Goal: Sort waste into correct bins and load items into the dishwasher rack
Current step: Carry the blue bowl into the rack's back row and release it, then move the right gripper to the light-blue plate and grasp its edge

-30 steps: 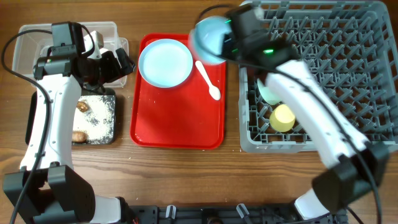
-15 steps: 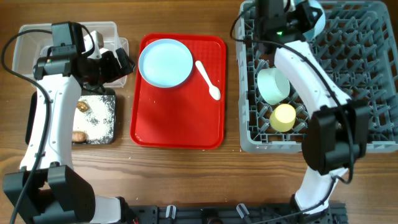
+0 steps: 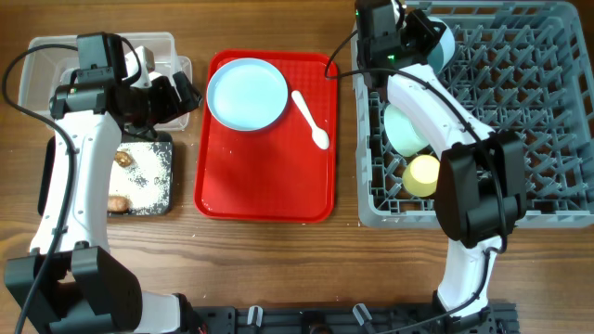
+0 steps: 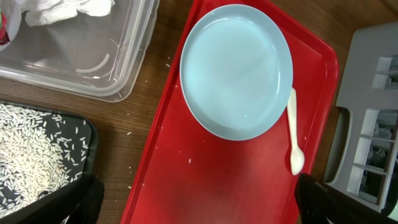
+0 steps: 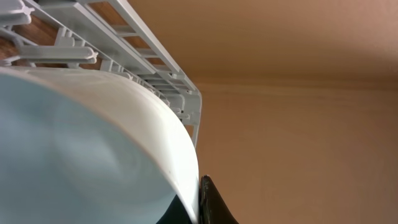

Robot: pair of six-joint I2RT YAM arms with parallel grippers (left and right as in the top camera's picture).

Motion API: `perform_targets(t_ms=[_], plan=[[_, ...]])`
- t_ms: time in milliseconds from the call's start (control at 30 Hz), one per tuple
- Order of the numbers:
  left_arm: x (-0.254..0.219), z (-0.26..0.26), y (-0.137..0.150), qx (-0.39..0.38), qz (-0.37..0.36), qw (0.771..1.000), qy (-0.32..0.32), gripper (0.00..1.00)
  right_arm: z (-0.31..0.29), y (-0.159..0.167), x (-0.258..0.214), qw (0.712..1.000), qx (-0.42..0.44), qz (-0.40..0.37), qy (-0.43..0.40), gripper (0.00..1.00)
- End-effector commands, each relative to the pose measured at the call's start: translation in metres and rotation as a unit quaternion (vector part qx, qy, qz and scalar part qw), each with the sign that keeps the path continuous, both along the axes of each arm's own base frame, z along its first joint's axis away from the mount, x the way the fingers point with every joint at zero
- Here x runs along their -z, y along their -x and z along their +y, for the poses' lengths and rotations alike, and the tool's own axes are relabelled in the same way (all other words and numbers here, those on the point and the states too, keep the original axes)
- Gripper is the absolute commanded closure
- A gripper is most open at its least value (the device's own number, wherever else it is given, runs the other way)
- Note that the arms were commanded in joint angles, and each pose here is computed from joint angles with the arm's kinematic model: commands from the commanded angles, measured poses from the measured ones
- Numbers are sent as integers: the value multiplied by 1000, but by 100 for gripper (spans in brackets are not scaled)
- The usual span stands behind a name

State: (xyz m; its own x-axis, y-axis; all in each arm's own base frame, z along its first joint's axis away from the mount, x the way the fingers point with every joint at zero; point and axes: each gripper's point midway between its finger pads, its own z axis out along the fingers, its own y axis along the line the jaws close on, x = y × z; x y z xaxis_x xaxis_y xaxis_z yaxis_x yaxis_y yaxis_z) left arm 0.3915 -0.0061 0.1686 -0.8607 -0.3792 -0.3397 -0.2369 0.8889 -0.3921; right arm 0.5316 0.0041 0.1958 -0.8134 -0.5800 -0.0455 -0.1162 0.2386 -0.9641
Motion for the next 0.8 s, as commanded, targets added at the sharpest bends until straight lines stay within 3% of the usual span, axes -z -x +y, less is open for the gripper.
perform_targets(t_ms=[0, 167, 367, 567, 600, 700, 767], plan=[[-14, 2, -4, 0, -21, 1000, -5, 0, -4, 1, 10, 1000, 4, 13, 5, 96], [-14, 2, -4, 0, -20, 1000, -5, 0, -25, 6, 3, 999, 44, -13, 11, 96], [-14, 2, -4, 0, -21, 1000, -5, 0, -22, 3, 32, 999, 39, 17, 12, 96], [-14, 2, -4, 0, -21, 1000, -5, 0, 7, 6, 32, 999, 18, 21, 23, 96], [-14, 2, -4, 0, -20, 1000, -5, 0, 13, 7, 31, 999, 15, 20, 30, 88], [-14, 2, -4, 0, -21, 1000, -5, 0, 39, 8, 29, 995, -23, 65, 68, 43], [-14, 2, -4, 0, -21, 1000, -5, 0, 52, 5, 20, 996, -31, 44, 72, 38]])
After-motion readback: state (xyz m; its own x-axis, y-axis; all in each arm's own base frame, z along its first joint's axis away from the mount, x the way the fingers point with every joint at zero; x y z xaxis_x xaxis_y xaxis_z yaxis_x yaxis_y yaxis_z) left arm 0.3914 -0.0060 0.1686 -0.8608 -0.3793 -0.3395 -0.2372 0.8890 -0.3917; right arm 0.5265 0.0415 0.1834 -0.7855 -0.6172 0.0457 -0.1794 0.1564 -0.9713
